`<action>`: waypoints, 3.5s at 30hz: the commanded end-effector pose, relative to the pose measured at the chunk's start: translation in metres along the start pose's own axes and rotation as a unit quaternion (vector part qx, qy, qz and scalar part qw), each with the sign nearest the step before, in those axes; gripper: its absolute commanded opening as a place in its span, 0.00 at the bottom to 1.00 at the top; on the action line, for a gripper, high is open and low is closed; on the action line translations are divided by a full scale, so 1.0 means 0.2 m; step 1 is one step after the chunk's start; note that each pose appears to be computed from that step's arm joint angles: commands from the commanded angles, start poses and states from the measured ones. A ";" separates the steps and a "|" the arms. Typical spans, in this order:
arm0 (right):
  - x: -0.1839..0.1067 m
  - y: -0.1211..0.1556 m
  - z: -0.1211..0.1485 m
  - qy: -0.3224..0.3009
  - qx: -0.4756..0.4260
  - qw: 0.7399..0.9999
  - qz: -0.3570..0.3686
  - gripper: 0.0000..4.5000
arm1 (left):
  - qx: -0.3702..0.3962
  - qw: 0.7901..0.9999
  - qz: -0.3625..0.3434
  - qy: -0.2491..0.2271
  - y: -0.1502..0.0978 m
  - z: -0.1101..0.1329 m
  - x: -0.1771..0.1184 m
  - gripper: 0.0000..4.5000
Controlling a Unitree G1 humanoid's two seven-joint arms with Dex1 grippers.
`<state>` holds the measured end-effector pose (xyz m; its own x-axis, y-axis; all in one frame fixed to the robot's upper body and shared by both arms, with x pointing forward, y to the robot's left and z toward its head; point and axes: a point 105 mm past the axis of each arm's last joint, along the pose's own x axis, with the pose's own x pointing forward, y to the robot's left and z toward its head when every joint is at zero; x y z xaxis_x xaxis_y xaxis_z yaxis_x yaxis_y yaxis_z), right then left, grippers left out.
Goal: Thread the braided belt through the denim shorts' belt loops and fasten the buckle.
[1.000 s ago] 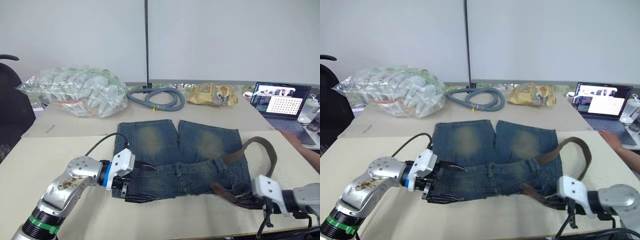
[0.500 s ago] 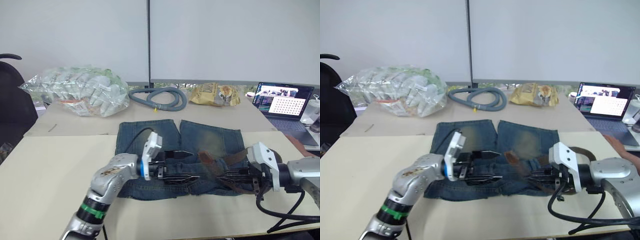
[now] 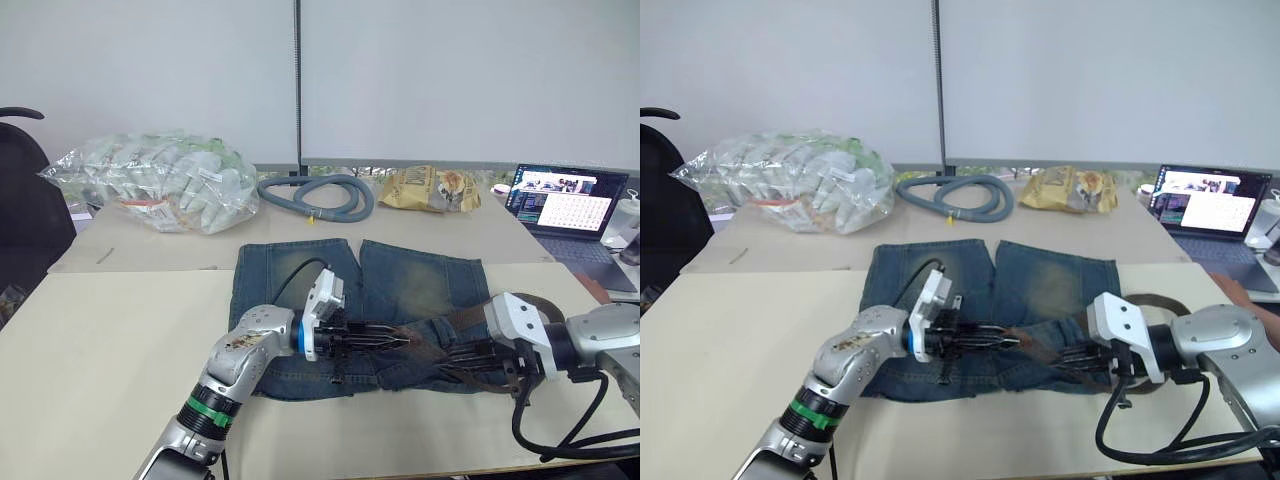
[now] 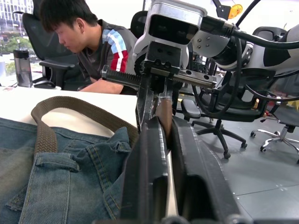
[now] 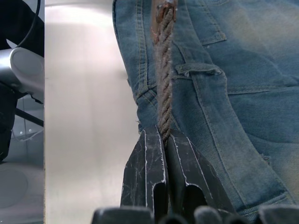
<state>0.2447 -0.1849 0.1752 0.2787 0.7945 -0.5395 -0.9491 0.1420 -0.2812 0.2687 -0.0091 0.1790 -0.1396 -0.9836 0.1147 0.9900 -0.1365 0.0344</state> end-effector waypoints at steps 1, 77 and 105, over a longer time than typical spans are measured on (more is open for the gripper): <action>-0.03 -0.04 0.02 0.012 -0.014 0.999 -0.042 0.00 | 0.015 1.000 -0.013 -0.006 -0.01 0.04 0.04 0.00; -0.25 -0.25 -0.46 -0.293 0.463 0.756 -0.357 0.00 | 0.093 0.968 0.170 0.161 0.10 -0.02 -0.11 0.82; 0.03 -0.33 -0.62 -0.209 0.405 0.842 -0.288 0.00 | 0.102 0.964 0.180 0.170 0.09 -0.08 -0.14 0.82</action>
<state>0.3266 -0.2590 0.0913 0.8135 0.5695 -0.1180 -0.4956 0.7849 0.3719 0.2926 0.0145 0.1491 0.2629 -0.9411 -0.2126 0.9513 0.2160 0.2201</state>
